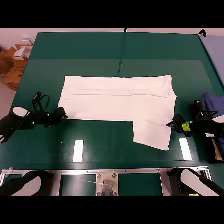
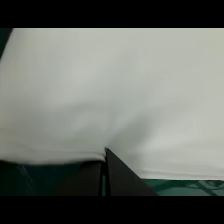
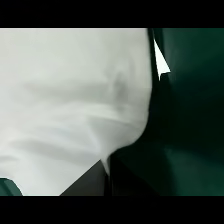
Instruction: Fold the shirts.
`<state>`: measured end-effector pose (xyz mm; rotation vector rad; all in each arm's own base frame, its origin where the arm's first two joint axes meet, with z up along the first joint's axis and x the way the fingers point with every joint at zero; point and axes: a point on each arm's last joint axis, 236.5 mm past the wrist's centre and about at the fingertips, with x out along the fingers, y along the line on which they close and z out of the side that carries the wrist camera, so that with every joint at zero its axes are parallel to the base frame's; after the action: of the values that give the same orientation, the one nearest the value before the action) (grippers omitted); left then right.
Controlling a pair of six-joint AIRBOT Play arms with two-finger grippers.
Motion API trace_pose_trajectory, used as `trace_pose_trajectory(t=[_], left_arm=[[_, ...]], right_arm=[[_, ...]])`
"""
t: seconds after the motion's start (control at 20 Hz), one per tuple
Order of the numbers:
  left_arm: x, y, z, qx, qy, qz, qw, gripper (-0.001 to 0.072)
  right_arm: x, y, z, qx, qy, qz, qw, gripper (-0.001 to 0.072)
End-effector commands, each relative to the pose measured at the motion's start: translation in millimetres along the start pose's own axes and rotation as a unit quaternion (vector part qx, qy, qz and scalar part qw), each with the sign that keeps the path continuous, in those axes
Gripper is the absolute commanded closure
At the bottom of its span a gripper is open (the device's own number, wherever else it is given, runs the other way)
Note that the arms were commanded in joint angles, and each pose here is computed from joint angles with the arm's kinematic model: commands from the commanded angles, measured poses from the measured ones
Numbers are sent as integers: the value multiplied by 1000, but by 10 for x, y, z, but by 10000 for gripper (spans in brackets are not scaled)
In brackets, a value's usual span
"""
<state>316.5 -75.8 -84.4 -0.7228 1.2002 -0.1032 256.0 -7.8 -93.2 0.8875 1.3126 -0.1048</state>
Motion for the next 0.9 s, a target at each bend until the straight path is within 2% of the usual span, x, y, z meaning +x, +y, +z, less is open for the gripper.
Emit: trace_pose_trajectory(t=[0.0,0.25,0.55,0.85], left_arm=[[-196,18,-187,38,38,12,998,685],[-440,-300,-72,72,44,-13,996,685],[-618,-674,743,100,-44,-28,994,685],[206,-974,1284,127,-31,-28,991,684]], right_arm=[[-185,-103,-86,-2,-1,-41,999,696],[-590,444,152,-28,-45,21,998,695],[-733,1185,888,-62,-100,83,990,695],[-203,1568,1718,-74,-70,95,990,694]])
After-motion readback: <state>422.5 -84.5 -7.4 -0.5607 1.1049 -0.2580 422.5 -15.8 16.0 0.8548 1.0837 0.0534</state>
